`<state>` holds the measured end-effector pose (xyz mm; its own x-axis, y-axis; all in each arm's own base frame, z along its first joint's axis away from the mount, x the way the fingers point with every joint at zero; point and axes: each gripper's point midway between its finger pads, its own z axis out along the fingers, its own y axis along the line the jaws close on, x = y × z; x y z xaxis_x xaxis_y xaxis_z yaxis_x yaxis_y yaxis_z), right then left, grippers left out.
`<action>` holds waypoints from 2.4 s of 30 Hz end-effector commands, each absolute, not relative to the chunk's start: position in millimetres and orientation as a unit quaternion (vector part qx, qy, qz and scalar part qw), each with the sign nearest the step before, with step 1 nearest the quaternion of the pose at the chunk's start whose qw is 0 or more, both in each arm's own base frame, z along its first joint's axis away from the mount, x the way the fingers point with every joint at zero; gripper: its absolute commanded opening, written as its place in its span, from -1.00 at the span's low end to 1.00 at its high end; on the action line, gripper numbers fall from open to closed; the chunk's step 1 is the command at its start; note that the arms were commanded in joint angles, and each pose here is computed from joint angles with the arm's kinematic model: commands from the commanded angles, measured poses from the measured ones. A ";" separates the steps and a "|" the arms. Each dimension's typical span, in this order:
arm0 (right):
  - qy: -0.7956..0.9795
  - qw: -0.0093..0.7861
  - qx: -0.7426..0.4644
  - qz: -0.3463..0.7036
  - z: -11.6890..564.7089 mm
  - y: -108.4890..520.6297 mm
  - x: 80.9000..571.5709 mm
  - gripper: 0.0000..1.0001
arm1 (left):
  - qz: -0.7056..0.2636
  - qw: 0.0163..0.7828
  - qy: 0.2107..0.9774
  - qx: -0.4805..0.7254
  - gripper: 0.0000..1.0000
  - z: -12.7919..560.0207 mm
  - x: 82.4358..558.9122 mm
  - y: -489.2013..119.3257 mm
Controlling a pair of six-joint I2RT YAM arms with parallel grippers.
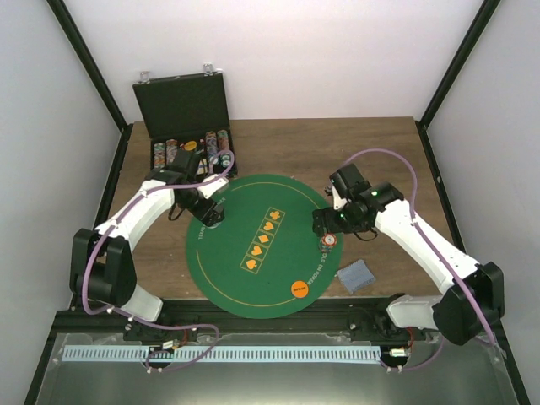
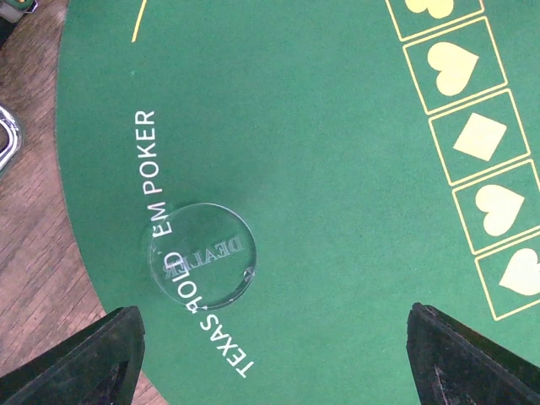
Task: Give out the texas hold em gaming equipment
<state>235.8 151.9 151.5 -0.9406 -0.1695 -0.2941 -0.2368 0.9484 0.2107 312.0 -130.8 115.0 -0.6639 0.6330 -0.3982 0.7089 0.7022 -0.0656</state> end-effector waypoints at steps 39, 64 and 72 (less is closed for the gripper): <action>0.960 0.016 -0.224 0.168 102.4 263.7 132.2 0.72 | -0.106 0.205 0.909 0.347 0.73 131.3 304.0 -127.5; 0.973 -0.076 -0.210 0.062 23.3 231.3 106.1 0.29 | -0.102 0.198 0.912 0.344 0.73 124.2 304.7 -126.1; 0.976 -0.081 -0.203 0.018 17.2 220.5 102.2 0.14 | -0.103 0.197 0.912 0.345 0.73 123.7 304.3 -126.4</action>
